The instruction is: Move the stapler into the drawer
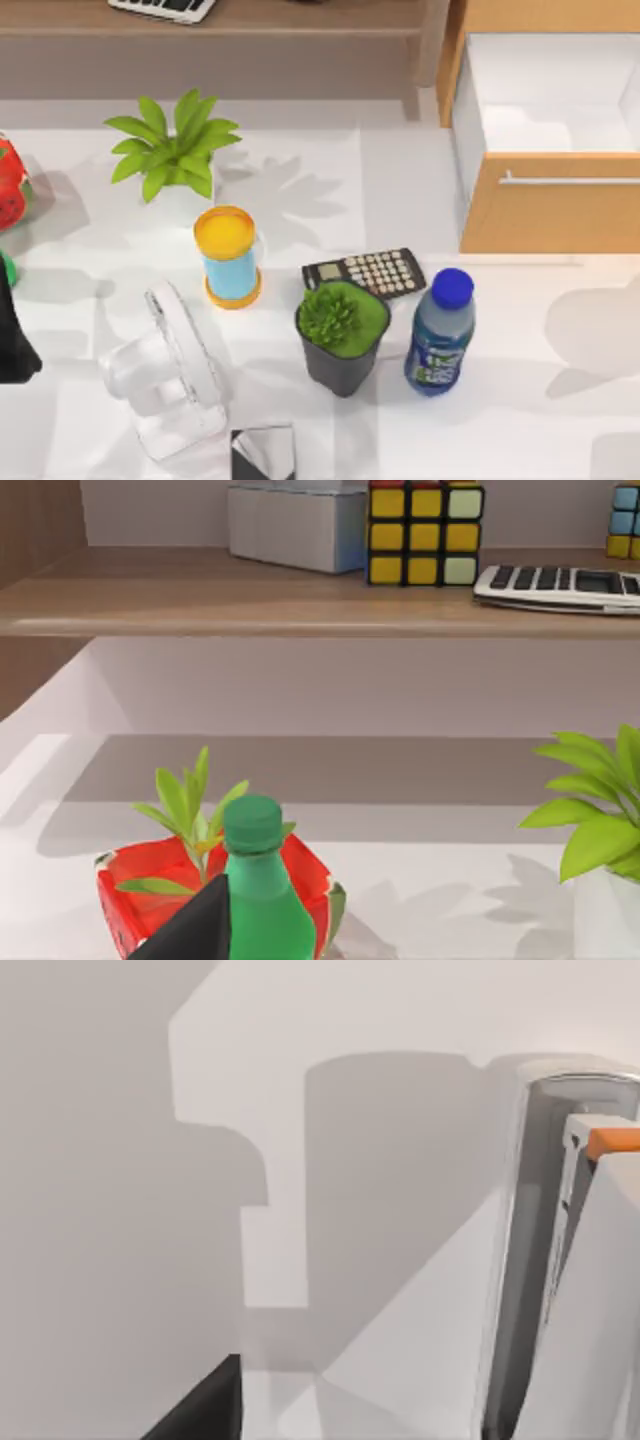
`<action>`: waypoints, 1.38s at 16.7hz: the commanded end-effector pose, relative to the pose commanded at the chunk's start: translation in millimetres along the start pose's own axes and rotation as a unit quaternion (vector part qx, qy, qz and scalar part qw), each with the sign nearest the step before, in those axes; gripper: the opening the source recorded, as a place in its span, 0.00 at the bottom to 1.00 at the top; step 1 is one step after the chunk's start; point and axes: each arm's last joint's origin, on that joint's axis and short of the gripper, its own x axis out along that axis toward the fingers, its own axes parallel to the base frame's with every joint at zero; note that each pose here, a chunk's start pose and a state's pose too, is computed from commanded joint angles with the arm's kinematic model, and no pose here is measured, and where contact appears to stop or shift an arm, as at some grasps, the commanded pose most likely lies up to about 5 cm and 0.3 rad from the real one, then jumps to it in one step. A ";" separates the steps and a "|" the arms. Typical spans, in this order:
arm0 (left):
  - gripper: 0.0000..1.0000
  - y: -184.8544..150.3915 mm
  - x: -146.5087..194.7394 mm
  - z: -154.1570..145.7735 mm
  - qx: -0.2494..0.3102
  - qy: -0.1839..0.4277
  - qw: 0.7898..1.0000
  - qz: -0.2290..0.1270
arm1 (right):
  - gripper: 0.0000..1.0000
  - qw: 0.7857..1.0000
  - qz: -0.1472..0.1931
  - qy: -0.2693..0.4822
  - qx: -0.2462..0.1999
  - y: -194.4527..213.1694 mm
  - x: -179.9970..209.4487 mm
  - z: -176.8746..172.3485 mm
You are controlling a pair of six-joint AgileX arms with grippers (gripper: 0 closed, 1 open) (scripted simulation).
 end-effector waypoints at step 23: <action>1.00 0.0 0.0 0.0 0.000 0.000 1.000 0.000 | 0.00 1.000 -0.001 -0.001 0.000 -0.7 -6.9 0.6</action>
